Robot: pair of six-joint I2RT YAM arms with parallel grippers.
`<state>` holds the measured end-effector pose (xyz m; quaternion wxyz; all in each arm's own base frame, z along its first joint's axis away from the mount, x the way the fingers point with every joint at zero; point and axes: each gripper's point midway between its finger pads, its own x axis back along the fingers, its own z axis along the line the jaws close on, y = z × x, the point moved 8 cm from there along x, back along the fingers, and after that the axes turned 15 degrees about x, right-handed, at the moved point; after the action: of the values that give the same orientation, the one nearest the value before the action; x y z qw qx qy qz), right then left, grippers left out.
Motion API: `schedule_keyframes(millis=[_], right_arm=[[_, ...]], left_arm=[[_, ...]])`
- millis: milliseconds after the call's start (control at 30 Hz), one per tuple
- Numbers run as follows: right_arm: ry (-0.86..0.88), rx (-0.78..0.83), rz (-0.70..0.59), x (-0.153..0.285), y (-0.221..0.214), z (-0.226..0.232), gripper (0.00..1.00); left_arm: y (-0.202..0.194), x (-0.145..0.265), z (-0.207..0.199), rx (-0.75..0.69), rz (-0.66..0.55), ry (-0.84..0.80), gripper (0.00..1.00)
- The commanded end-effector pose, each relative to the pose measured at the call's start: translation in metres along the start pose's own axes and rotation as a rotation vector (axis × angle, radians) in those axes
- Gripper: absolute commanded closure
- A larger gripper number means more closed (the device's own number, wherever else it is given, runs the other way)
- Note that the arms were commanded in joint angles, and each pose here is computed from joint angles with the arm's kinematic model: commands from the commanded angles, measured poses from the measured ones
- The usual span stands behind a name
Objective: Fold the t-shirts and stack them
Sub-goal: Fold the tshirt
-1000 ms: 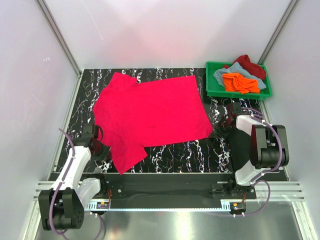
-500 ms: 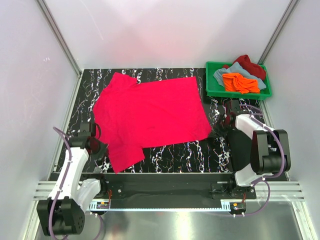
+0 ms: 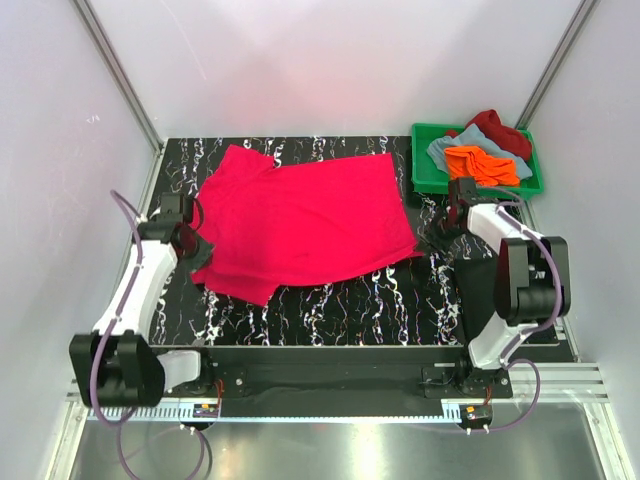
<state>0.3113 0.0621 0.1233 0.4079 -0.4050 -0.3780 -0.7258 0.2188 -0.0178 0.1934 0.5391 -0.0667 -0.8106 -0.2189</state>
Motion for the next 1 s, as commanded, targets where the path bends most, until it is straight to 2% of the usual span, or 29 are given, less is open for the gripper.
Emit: schedule_keyframes(millis=[0, 300, 967], right_arm=[[0.012, 0.022, -0.011, 0.002, 0.016, 0.012, 1.0], [0.027, 0.037, -0.015, -0.007, 0.05, 0.028, 1.0], [0.031, 0.043, -0.015, -0.038, 0.097, 0.054, 1.0]], left_arm=[[0.023, 0.005, -0.029, -0.043, -0.096, -0.061, 1.0], [0.044, -0.001, -0.068, -0.092, -0.128, -0.082, 1.0], [0.075, -0.032, -0.091, -0.107, -0.104, -0.049, 1.0]])
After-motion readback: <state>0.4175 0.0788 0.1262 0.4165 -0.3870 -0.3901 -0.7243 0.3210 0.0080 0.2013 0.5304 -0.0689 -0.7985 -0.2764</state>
